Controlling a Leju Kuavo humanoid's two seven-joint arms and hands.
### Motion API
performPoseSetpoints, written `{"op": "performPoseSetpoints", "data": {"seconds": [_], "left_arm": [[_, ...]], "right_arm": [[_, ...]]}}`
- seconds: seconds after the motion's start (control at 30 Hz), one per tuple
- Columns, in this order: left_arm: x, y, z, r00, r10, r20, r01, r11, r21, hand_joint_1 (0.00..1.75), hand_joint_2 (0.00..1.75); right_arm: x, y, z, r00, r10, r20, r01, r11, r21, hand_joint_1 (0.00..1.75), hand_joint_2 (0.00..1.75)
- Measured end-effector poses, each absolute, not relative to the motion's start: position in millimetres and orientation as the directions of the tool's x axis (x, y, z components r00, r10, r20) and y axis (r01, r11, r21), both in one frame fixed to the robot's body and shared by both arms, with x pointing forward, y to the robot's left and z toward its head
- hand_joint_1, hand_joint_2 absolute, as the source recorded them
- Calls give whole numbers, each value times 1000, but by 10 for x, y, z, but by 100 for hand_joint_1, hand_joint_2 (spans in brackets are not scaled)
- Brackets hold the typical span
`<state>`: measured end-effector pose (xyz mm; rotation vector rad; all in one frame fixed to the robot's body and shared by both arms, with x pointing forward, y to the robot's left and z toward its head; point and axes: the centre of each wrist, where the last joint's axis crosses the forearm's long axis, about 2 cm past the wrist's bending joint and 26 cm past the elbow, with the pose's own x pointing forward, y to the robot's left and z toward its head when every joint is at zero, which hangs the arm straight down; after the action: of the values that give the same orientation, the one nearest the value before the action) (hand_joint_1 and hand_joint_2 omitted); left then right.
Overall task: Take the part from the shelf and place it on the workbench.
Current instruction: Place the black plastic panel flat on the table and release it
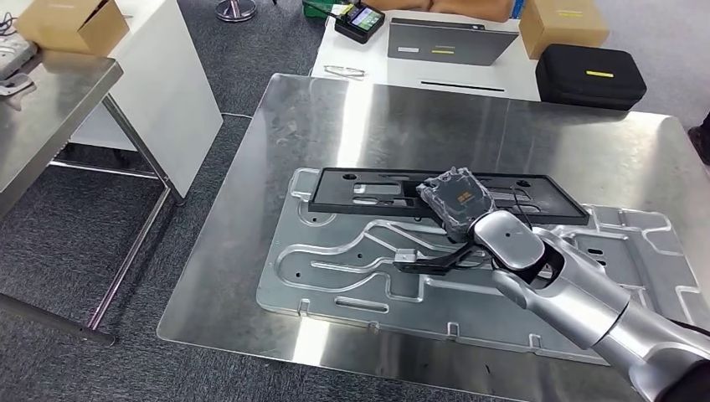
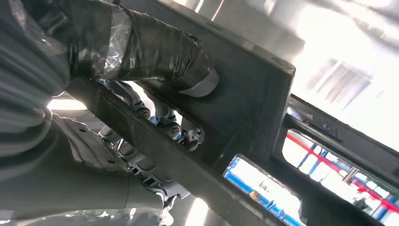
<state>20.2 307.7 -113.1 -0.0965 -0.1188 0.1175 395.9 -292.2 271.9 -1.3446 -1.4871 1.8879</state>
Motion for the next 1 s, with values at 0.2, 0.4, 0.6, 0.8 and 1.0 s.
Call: {"op": "performPoseSetpoints", "data": {"seconds": [0.2,0.4,0.6,0.8,1.0], "left_arm": [[205,3074,-1131,985,131,115,-119,987,-105,0,175],[205,3073,-1131,985,129,119,-117,988,-106,0,175],[203,3075,-1131,984,130,120,-117,987,-106,0,175],[199,3074,-1131,981,142,128,-129,985,-111,0,175],[197,3078,-1131,982,136,132,-121,986,-117,0,175]], "right_arm": [[3970,-2886,2493,-492,753,-436,191,-395,-899,175,175],[3967,-2849,2366,-508,747,-428,162,-404,-900,175,175],[3971,-2834,2331,-513,746,-426,156,-407,-900,175,175],[3970,-2818,2310,-517,745,-422,150,-406,-901,44,44],[3940,-2798,2232,-533,744,-403,123,-403,-907,0,0]]}}
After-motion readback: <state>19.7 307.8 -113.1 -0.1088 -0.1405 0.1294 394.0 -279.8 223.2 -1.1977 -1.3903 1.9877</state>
